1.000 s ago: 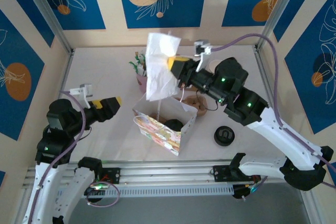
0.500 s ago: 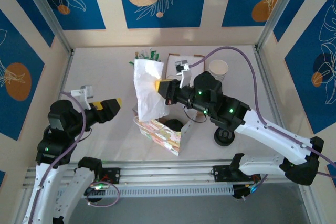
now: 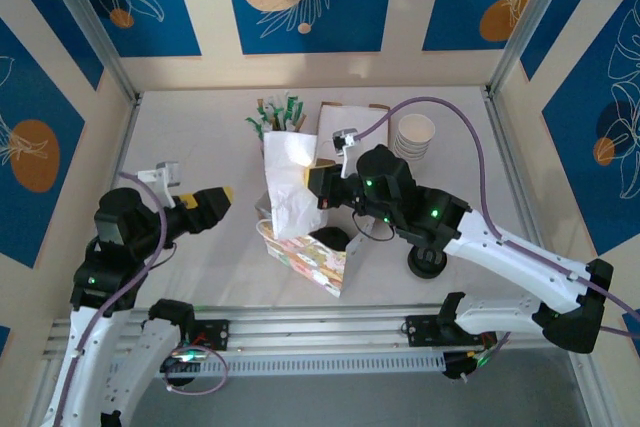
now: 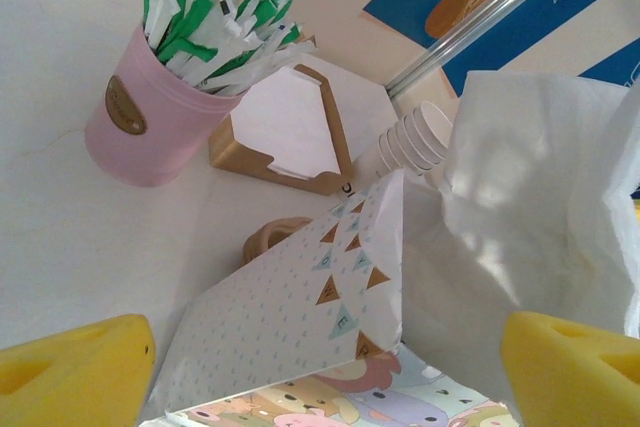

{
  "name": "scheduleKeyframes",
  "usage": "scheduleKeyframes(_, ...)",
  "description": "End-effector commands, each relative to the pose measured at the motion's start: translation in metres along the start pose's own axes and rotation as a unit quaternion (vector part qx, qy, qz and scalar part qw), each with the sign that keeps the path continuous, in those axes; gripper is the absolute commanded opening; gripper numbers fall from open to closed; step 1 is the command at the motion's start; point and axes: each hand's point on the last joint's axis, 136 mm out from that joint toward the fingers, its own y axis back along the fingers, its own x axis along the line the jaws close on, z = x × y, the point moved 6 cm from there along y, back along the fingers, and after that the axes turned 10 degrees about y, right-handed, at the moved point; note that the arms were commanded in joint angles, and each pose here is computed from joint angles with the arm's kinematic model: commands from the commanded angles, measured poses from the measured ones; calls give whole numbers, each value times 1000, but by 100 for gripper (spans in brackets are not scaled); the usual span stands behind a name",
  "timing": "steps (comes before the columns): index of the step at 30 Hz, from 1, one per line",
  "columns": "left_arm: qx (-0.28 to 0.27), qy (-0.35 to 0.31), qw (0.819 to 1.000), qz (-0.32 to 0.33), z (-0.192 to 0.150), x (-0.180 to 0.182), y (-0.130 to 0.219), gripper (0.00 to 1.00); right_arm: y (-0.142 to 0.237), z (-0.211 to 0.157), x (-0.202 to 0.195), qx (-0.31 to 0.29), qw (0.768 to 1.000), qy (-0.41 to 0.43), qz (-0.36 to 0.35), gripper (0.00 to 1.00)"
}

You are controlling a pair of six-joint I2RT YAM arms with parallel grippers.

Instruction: Pack the takeout coffee

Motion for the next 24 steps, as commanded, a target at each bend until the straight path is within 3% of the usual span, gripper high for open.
scheduleKeyframes(1, 7, 1, 1000, -9, -2, -1, -2, 89, -9, -15, -9, 26, 999, 18, -34, 0)
scheduleKeyframes(10, 8, 1, 1000, -7, -2, 0, -3, 89, -23, -37, -5, 74, 991, 91, -59, 0)
scheduleKeyframes(17, 8, 2, 1000, -4, -2, 0, -3, 89, -38, -58, -1, 112, 971, 195, -84, 0)
scheduleKeyframes(24, 8, 2, 1000, -1, -2, 2, -4, 88, -38, -68, 0, 138, 959, 234, -78, 1)
